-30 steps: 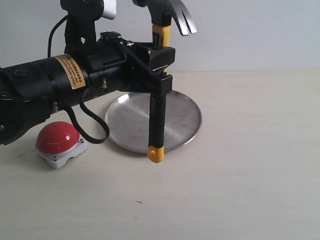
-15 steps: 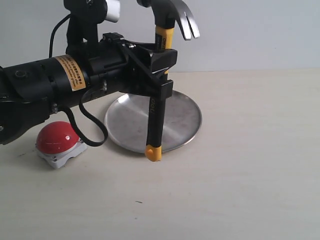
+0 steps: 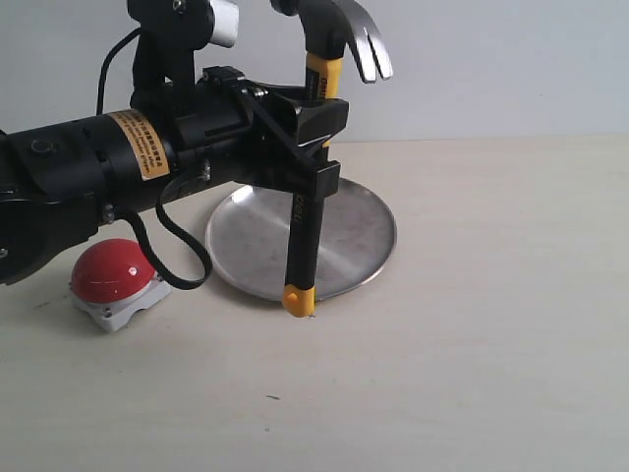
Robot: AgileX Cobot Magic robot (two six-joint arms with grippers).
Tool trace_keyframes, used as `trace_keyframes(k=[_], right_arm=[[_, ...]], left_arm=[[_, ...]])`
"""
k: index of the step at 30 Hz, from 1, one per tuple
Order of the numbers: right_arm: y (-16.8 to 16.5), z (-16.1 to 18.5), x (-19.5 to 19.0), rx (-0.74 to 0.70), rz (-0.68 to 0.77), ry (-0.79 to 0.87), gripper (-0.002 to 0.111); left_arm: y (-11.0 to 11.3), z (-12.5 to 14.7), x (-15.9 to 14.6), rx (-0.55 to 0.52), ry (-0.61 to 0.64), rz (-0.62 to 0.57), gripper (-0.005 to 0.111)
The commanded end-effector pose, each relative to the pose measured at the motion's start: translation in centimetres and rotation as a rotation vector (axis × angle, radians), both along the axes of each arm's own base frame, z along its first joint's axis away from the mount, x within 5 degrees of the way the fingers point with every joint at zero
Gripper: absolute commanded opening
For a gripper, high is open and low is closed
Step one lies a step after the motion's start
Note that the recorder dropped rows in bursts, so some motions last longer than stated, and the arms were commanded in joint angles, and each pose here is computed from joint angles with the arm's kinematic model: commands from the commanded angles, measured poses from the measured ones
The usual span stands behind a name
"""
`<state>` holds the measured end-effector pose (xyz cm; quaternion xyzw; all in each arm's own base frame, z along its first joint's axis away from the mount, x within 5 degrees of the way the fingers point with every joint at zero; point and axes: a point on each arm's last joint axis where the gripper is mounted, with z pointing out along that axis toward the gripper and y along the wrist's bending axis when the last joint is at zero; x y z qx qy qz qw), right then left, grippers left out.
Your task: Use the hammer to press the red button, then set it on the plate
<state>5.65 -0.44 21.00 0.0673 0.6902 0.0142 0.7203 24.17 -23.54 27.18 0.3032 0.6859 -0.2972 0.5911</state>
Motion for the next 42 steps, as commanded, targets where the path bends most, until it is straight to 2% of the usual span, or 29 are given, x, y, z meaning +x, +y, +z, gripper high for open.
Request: trace_keyframes(k=[1,4,5,6,8,9,12,15,17,18,20,22,24,30,36,39,42], right_arm=[[0.0,1.3,-0.2,0.075,0.001,-0.165,0.0],[-0.3,2.5,-0.5,0.327,0.026,-0.325,0.0],[-0.5,3.4,-0.9,0.44,0.047,-0.447,0.0],[-0.5,3.5,-1.0,0.445,0.05,-0.461,0.0],[-0.3,5.7,-1.5,0.358,0.05,-0.464,0.0],[-0.2,7.1,-1.0,0.269,0.035,-0.395,0.0],[-0.2,8.5,1.5,0.257,0.015,-0.162,0.0],[-0.1,7.0,6.9,0.27,0.011,0.264,0.0],[1.4,4.5,10.0,0.185,0.102,0.477,0.0],[2.8,3.2,11.4,0.092,0.188,0.561,0.0],[5.8,1.1,12.9,-0.051,0.347,0.624,0.0],[8.7,-0.1,13.5,-0.188,0.489,0.59,0.0],[10.3,-0.5,13.8,-0.219,0.549,0.537,0.0],[12.9,-0.3,14.0,-0.089,0.613,0.403,0.0],[14.5,-0.9,12.6,-0.133,0.754,0.31,0.0],[15.0,-0.9,11.4,-0.125,0.865,0.222,0.006],[15.0,-1.0,11.2,-0.092,0.88,0.233,0.015]], left_arm=[[-0.2,1.4,-0.1,-0.068,-0.055,-0.013,0.0],[-0.2,1.4,-0.1,-0.068,-0.055,-0.013,0.0],[-0.2,1.4,-0.1,-0.068,-0.055,-0.013,0.0],[-0.2,1.4,-0.1,-0.068,-0.055,-0.013,0.0],[-0.2,1.4,-0.1,-0.066,-0.053,-0.013,0.0],[-0.2,1.4,-0.1,-0.066,-0.053,-0.013,0.0],[-0.2,1.4,-0.1,-0.066,-0.053,-0.013,0.0],[-0.2,1.4,-0.1,-0.066,-0.053,-0.013,0.0],[-0.2,1.4,-0.1,-0.066,-0.053,-0.013,0.0],[-0.2,1.4,-0.1,-0.066,-0.053,-0.013,0.0],[-0.2,1.4,-0.1,-0.066,-0.053,-0.013,0.0],[-0.2,1.4,-0.1,-0.066,-0.053,-0.013,0.0],[-0.2,1.4,-0.1,-0.066,-0.053,-0.013,0.0],[-0.2,1.4,-0.1,-0.072,-0.047,-0.011,0.0],[-0.1,1.5,0.1,-0.112,-0.028,0.01,0.0],[0.0,1.7,0.1,-0.136,-0.029,0.017,0.0],[0.0,1.7,0.1,-0.137,-0.028,0.017,0.0]])
